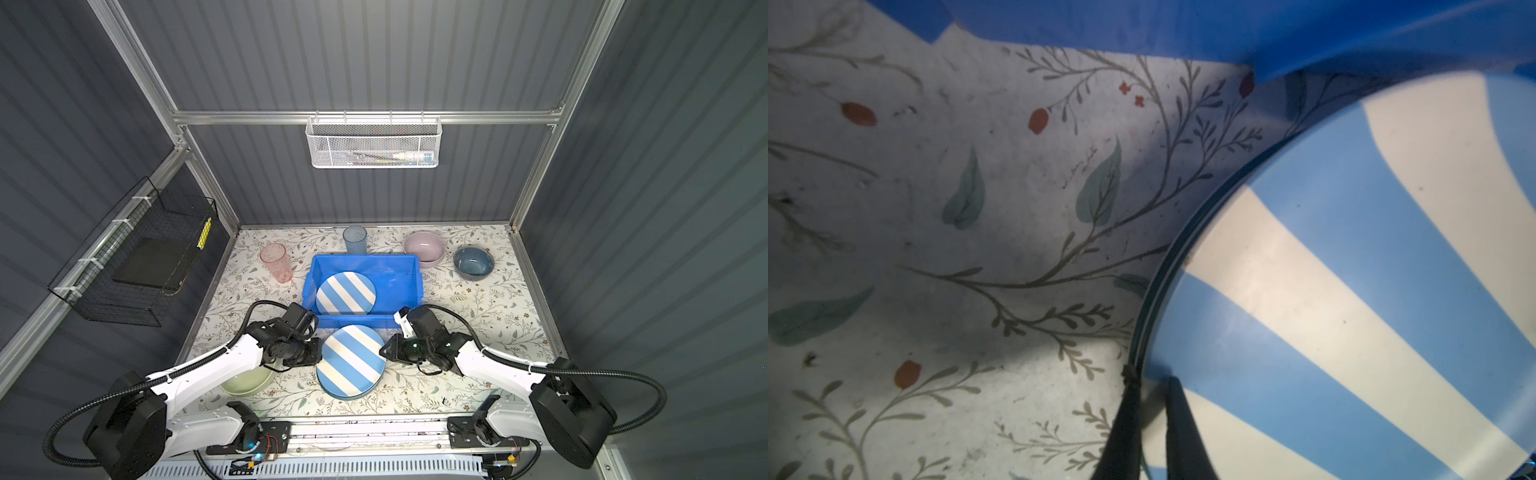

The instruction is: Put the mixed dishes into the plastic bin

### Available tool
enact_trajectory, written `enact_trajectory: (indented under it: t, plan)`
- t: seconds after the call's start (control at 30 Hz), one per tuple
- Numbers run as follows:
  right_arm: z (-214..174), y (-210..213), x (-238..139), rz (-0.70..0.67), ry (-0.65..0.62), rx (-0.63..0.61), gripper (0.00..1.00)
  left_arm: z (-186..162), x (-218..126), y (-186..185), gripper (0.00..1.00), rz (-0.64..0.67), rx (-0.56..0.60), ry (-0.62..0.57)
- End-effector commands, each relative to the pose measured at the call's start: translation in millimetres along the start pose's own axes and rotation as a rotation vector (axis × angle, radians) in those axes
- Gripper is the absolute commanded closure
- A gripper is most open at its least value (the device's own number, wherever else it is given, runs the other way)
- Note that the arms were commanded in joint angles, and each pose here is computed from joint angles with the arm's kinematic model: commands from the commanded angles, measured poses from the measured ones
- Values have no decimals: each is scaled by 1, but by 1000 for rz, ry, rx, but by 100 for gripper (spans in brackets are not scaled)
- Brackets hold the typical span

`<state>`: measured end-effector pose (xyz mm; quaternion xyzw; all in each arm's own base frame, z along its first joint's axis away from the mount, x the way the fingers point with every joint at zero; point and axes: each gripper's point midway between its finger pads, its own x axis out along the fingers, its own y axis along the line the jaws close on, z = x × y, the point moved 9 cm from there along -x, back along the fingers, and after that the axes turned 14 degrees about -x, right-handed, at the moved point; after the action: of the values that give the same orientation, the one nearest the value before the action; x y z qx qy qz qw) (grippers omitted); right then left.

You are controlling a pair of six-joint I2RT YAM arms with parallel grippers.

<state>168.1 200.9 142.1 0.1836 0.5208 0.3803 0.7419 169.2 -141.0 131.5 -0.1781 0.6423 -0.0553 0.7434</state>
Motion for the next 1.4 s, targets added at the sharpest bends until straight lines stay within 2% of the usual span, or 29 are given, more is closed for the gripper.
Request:
enact_trajectory:
  t: [0.0,0.2,0.37,0.63,1.1,1.37]
  plan:
    - [9,25,-3,164,-38,-81,73,-7,14,6,88,30,9,61]
    - [11,24,2,160,-33,-70,68,-6,13,4,88,23,11,57]
    - [14,23,3,139,-35,-70,69,-6,10,4,88,18,11,51]
    - [17,17,8,39,-6,-59,77,-5,5,2,88,16,7,36]
    - [15,15,3,-4,-6,-59,90,-3,-12,1,83,12,7,-10]
    - [15,21,-11,-6,-34,-81,94,1,-38,-4,70,28,20,-64]
